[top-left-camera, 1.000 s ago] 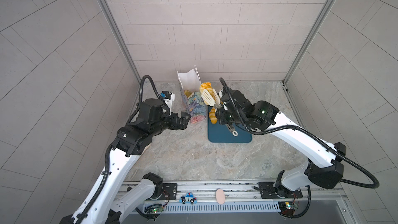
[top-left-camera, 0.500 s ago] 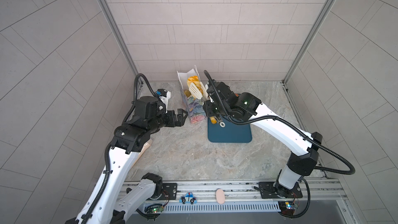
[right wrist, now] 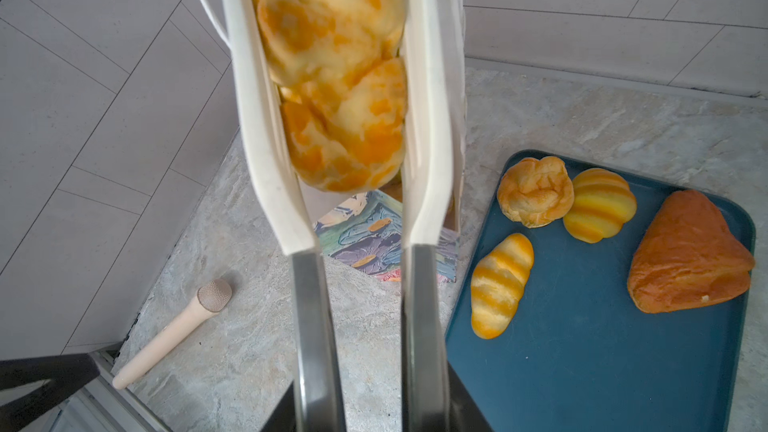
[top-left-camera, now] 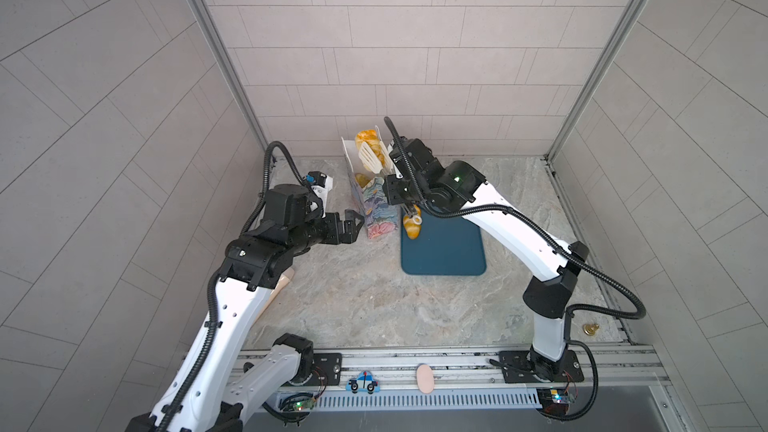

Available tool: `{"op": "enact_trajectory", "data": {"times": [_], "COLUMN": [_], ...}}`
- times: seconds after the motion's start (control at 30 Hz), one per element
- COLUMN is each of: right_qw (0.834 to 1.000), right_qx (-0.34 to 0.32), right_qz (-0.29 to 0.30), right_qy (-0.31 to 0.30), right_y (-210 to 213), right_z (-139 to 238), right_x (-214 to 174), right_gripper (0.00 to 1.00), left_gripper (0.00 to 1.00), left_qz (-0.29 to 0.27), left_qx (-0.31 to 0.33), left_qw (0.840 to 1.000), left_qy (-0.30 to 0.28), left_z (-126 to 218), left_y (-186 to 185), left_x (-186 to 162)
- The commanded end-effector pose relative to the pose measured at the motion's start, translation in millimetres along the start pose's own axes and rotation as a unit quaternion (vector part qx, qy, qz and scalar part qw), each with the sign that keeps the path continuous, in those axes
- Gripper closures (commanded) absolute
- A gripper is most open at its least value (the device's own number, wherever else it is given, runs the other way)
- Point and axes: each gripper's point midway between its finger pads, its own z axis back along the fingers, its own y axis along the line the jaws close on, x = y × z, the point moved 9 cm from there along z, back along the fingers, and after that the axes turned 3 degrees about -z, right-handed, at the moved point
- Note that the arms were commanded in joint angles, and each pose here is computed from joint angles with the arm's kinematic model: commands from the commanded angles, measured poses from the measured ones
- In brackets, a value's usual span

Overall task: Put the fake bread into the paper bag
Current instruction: 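Lift the twisted pastry in the tongs and carry it over the paper bag, then lower the twisted pastry into the bag and open the tongs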

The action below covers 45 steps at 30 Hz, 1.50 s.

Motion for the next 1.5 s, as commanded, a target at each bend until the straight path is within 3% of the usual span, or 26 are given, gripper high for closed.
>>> {"op": "enact_trajectory", "data": {"times": [0.0,0.17,0.6,1.47], "right_qw": [1.0,1.0,1.0,0.999], "right_qx": [-0.002,-0.015,-0.026,-0.017], "right_qz": [0.01,0.011,0.009,0.031], "right_qy": [-0.005,0.004,0.006,-0.017], "right_y": [0.1,-2.6,-10.5,-3.0], "right_z": [0.7,-9.4,-13.6,43.5], "right_x": [9.5,11.7,13.8,13.3], "right_gripper": [0.59,0.58,0.43,0.42], "left_gripper": [0.0,0.0,0.0,0.0], "left_qz": [-0.004,0.002,0.005,0.002], "left_qx": [-0.008,-0.009,0.002,-0.003], "left_qw": [1.0,1.0,1.0,1.0], "left_qy": [-0.009,-0.007,0.004,0.006], "left_z": [-2.2,-4.5,-6.0,0.2], "left_y": [0.0,0.9,2.9,-1.9], "left_x": [3.0,0.9,0.2,-5.4]}}
